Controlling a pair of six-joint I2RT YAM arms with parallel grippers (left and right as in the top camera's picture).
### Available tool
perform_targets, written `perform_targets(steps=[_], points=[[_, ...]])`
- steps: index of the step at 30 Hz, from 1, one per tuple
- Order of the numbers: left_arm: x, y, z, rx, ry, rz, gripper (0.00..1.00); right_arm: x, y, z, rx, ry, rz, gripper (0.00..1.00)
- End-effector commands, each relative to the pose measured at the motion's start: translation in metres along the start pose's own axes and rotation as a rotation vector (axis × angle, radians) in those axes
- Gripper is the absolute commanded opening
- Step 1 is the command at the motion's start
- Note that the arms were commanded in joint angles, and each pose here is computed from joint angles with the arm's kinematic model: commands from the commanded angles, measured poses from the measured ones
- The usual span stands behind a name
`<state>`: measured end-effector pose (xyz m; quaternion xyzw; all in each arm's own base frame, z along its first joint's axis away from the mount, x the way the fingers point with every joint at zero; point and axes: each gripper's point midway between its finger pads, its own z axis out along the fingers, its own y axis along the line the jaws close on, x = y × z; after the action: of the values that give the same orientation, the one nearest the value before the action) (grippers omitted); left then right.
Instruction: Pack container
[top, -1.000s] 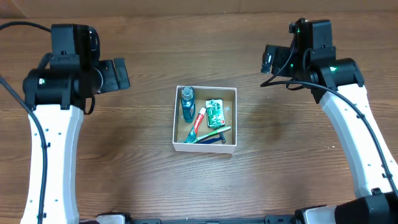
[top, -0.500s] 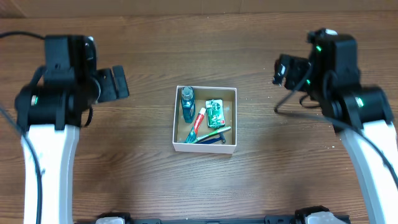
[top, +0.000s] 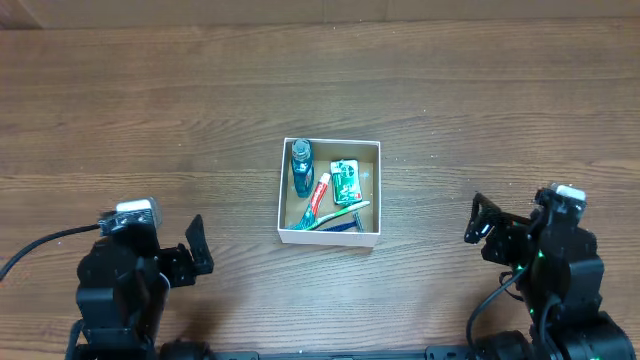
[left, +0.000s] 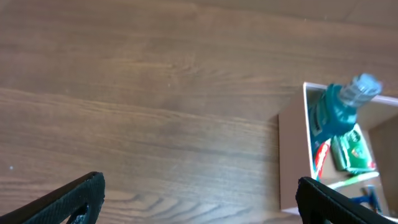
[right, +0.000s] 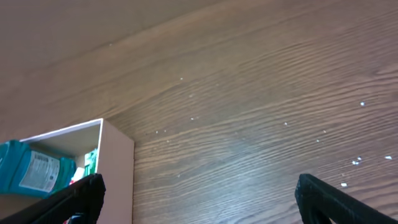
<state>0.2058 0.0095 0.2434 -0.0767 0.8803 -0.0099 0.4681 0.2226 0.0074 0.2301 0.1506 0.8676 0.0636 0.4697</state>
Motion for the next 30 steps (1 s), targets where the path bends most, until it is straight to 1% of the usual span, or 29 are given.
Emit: perform_targets(steps=[1,9,19,21,26,30], points=[[0.014,0.002,0.007,-0.009,0.050,-0.013,1.00,0.000,-0.004,0.001,0.022,-0.008,0.028,1.00],[0.037,0.005,0.006,-0.023,0.148,-0.008,1.00,0.000,-0.004,0.001,0.022,-0.008,0.028,1.00],[0.038,0.005,0.006,-0.024,0.149,-0.008,1.00,0.001,-0.005,-0.001,0.020,-0.011,0.028,1.00],[0.038,0.005,0.006,-0.023,0.148,-0.008,1.00,0.003,-0.007,-0.004,0.023,-0.009,-0.004,1.00],[0.038,0.005,0.006,-0.023,0.148,-0.008,1.00,0.021,-0.013,-0.010,-0.020,-0.075,-0.023,1.00],[0.038,0.005,0.006,-0.023,0.148,-0.008,1.00,0.037,-0.007,-0.003,-0.134,-0.203,-0.073,1.00]])
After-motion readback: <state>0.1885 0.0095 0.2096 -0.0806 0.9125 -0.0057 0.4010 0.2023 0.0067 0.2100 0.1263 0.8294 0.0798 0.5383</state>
